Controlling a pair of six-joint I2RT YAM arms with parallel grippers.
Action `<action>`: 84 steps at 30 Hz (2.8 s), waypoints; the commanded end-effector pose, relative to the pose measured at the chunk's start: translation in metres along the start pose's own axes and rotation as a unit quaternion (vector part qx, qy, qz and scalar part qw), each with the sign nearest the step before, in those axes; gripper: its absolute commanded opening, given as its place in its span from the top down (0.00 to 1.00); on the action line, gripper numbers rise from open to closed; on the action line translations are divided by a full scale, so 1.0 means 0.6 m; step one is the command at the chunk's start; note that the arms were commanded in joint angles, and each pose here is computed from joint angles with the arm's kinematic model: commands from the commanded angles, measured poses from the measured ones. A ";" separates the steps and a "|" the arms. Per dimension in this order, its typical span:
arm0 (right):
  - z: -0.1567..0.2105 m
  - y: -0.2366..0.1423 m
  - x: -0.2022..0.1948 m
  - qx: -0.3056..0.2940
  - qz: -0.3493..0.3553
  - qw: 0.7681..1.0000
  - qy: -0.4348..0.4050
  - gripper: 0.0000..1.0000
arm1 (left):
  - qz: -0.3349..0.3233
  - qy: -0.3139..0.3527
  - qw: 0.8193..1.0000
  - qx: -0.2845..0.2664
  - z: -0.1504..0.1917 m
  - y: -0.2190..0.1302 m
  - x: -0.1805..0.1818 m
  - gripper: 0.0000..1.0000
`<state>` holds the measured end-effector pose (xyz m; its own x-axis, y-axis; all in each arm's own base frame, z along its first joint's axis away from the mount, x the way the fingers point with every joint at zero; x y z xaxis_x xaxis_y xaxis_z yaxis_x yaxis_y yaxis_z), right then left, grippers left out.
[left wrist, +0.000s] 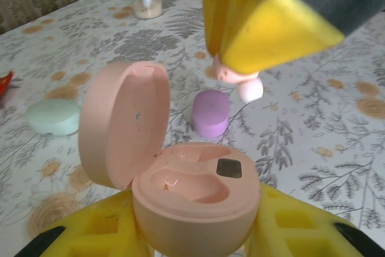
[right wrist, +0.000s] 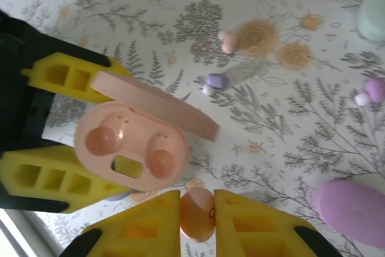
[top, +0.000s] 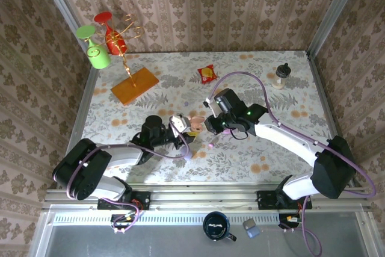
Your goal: Insert the wireless bluetooth earbuds into the charging case
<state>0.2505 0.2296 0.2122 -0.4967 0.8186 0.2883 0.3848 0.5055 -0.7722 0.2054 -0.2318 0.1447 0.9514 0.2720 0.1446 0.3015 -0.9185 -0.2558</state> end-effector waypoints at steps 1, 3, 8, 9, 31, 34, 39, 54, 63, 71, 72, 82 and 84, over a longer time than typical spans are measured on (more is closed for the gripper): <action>-0.003 0.001 0.015 0.001 -0.034 0.999 -0.026 0.81 | 0.049 0.013 0.998 -0.043 -0.031 0.006 -0.011 0.78; -0.002 0.003 0.015 0.002 -0.034 0.999 -0.027 0.81 | 0.053 0.010 0.997 -0.047 -0.034 0.006 -0.012 0.78; -0.001 0.006 0.018 0.004 -0.042 0.999 -0.027 0.81 | 0.054 0.005 0.997 -0.055 -0.041 0.003 -0.013 0.78; -0.001 0.007 0.019 0.005 -0.044 0.999 -0.030 0.81 | 0.052 0.003 0.997 -0.057 -0.043 0.003 -0.011 0.78; 0.003 0.029 0.025 0.011 -0.043 0.998 -0.041 0.82 | 0.043 -0.018 0.996 -0.070 -0.055 0.004 -0.004 0.79; 0.004 0.028 0.026 0.011 -0.048 0.998 -0.040 0.82 | 0.040 -0.022 0.997 -0.069 -0.054 0.004 -0.002 0.79; 0.007 0.025 0.030 0.004 -0.061 0.998 -0.035 0.82 | 0.038 -0.024 0.996 -0.072 -0.054 0.006 0.000 0.79; 0.015 0.018 0.026 0.012 -0.054 0.997 -0.050 0.72 | 0.037 -0.030 0.995 -0.088 -0.061 -0.001 0.001 0.79; -0.004 -0.041 0.032 -0.092 -0.084 0.991 -0.045 0.50 | 0.012 -0.042 0.992 -0.119 -0.064 -0.024 0.018 0.79; -0.018 -0.074 0.004 -0.198 -0.140 0.969 0.054 0.46 | -0.077 -0.048 0.981 -0.169 -0.067 -0.092 0.055 0.79; -0.023 -0.070 -0.005 -0.199 -0.138 0.967 0.082 0.46 | -0.101 -0.047 0.979 -0.171 -0.069 -0.102 0.061 0.80; -0.050 0.062 -0.057 -0.075 -0.070 0.972 0.212 0.47 | -0.170 -0.015 0.970 -0.170 -0.097 -0.165 0.054 0.79; -0.059 0.101 -0.063 -0.047 -0.059 0.974 0.215 0.47 | -0.173 -0.011 0.969 -0.175 -0.102 -0.173 0.048 0.79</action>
<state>0.3070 0.2310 0.1844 -0.2362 0.7624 0.6025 0.4614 0.6337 -0.6210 0.2000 -0.1503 0.2414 0.8120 0.5649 0.1468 0.5392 -0.8223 0.1819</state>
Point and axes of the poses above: each hand's point on the last joint's axis, 136 mm out from that joint toward the fingers, its own y axis out along the fingers, its own x axis along the line the jaws close on, z = x × y, the point moved 7 cm from there along -y, back along the fingers, and after that the axes turned 7 degrees about y, right-handed, at the moved point
